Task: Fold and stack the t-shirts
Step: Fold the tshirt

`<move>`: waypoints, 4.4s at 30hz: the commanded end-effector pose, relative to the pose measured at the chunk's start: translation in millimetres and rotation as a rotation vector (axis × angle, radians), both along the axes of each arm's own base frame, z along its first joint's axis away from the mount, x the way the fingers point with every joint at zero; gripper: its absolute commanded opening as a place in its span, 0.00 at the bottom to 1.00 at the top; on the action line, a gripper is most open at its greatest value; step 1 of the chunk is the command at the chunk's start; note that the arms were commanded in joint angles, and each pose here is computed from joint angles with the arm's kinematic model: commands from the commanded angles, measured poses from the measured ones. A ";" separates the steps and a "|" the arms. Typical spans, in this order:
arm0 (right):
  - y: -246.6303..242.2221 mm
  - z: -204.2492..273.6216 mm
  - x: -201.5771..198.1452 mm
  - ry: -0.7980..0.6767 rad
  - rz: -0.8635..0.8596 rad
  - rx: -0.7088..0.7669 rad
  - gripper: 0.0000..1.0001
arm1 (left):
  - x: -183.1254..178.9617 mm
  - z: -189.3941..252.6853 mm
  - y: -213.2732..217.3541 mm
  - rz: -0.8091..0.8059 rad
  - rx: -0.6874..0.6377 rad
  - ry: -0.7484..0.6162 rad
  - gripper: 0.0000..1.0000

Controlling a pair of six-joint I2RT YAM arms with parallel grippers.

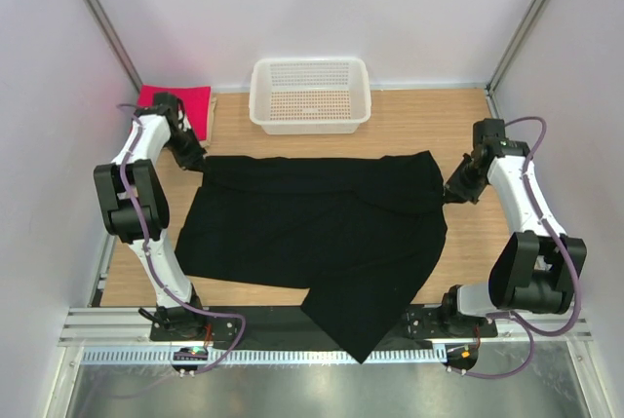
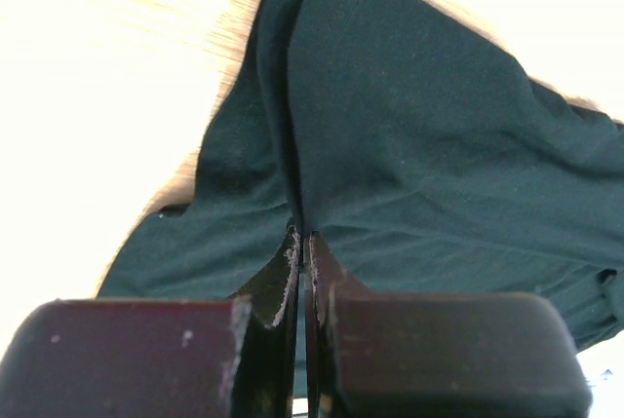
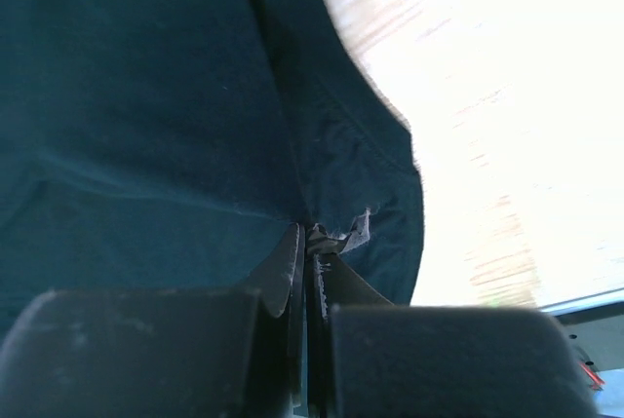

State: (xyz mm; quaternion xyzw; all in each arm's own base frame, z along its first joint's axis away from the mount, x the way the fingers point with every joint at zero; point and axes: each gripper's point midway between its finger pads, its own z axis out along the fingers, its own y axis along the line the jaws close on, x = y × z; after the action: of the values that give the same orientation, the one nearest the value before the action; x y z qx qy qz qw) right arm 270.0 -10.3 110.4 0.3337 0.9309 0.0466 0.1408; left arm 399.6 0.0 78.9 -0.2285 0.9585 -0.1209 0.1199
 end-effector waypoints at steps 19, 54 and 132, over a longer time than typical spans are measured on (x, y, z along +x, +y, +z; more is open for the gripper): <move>10.0 73.2 -57.6 -0.011 0.013 -0.053 0.01 | -14.1 15.5 14.5 -0.024 0.092 0.062 0.00; -8.1 5.3 77.5 -0.133 -0.021 -0.113 0.59 | 35.9 43.1 16.5 0.025 0.093 -0.163 0.55; -67.7 -40.3 190.6 -0.166 -0.132 -0.265 0.01 | 115.4 -18.2 32.8 0.023 0.181 -0.222 0.00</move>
State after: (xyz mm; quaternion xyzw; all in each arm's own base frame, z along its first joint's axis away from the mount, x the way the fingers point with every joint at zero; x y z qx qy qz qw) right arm 456.1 -49.5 31.2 0.3171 0.9266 -0.0238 0.2007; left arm 490.1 19.8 27.1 -0.2025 0.9610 -0.0789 0.1709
